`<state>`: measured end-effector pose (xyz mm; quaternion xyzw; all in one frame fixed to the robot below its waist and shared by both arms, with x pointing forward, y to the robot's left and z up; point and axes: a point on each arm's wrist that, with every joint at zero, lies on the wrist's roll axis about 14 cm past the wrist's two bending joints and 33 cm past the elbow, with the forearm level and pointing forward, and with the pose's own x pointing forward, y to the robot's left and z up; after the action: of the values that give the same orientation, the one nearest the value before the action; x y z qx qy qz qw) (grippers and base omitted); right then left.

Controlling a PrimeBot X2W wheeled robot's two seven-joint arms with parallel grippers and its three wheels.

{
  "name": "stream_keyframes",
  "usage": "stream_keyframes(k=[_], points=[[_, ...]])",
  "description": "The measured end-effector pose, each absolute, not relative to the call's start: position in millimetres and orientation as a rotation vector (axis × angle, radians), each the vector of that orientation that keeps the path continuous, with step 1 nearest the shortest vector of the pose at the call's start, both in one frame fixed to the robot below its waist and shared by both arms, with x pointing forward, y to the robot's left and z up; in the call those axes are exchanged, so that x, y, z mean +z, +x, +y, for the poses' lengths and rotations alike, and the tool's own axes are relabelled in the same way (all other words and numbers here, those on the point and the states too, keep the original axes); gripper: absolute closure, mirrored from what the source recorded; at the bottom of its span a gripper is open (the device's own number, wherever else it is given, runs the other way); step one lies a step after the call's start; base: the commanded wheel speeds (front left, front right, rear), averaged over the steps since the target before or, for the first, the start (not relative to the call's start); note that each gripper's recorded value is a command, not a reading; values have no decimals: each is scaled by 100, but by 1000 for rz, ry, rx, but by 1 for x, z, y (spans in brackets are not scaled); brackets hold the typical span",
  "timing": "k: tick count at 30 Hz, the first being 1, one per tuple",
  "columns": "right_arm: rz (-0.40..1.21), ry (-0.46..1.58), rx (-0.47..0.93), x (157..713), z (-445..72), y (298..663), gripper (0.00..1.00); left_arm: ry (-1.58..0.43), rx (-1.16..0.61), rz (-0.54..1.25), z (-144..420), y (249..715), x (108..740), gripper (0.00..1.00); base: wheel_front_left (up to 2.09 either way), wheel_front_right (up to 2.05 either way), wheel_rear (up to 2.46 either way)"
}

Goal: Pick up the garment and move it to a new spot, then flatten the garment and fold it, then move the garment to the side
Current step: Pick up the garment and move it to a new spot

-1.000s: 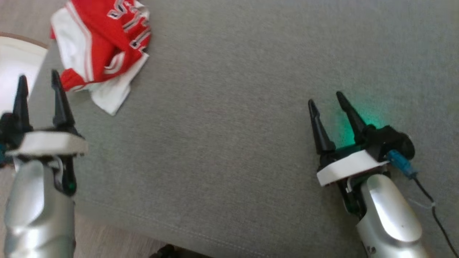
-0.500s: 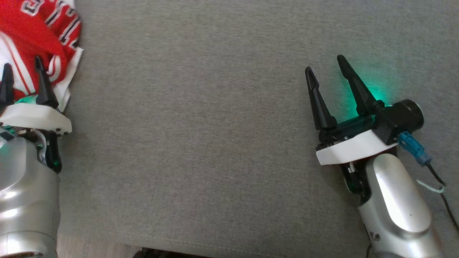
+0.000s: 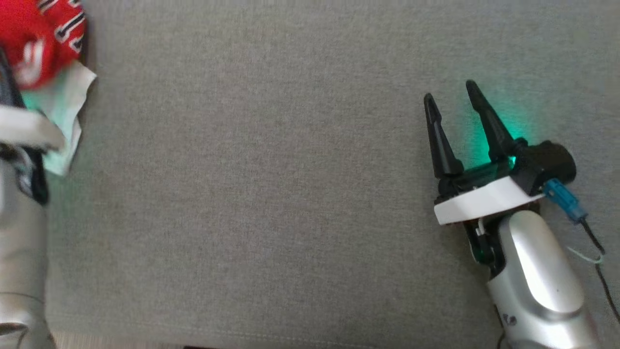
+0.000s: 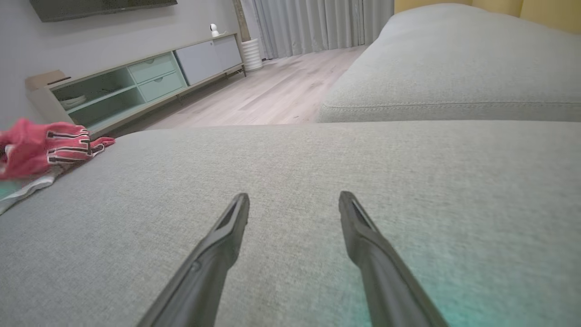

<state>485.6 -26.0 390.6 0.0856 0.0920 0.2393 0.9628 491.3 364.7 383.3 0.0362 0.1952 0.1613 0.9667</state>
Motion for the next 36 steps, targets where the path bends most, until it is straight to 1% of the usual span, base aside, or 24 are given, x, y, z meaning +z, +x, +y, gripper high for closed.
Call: stream_keyframes(k=[3, 7, 10, 15, 20, 21, 22, 25, 28, 29, 30, 31, 36], points=[[193, 178, 460, 393, -34, 480, 0, 151, 255, 187, 355, 525, 452, 100, 0, 0, 0], [218, 187, 421, 394, -48, 463, 0, 198, 136, -14, 317, 546, 519, 100, 0, 0, 0], [221, 201, 379, 399, -63, 453, 0, 202, 34, -109, 277, 555, 547, 100, 0, 0, 0], [206, 236, 300, 411, -89, 439, 0, 132, -191, -209, 176, 564, 568, 100, 0, 0, 0], [168, 245, 223, 428, -118, 427, 0, 11, -429, -240, 66, 549, 571, 100, 0, 0, 0], [155, 244, 193, 433, -129, 420, 0, -30, -525, -225, 25, 536, 565, 100, 0, 0, 0], [154, 246, 179, 435, -134, 416, 0, -46, -575, -214, 5, 528, 561, 100, 0, 0, 0], [150, 244, 141, 437, -147, 405, 0, -108, -688, -178, -40, 506, 552, 100, 0, 0, 0], [142, 243, 111, 440, -157, 399, 0, -128, -754, -128, -65, 489, 538, 100, 0, 0, 0], [138, 242, 105, 442, -159, 398, 0, -126, -766, -107, -69, 485, 530, 75, 0, 0, 0], [136, 241, 101, 443, -160, 397, 0, -126, -771, -83, -71, 480, 523, 38, 0, 0, 0], [133, 241, 99, 444, -161, 396, 0, -125, -770, -58, -70, 475, 514, 0, 0, 0, 0], [123, 247, 99, 446, -160, 399, 0, -116, -666, 47, -42, 461, 476, 0, 0, 0, 0]])
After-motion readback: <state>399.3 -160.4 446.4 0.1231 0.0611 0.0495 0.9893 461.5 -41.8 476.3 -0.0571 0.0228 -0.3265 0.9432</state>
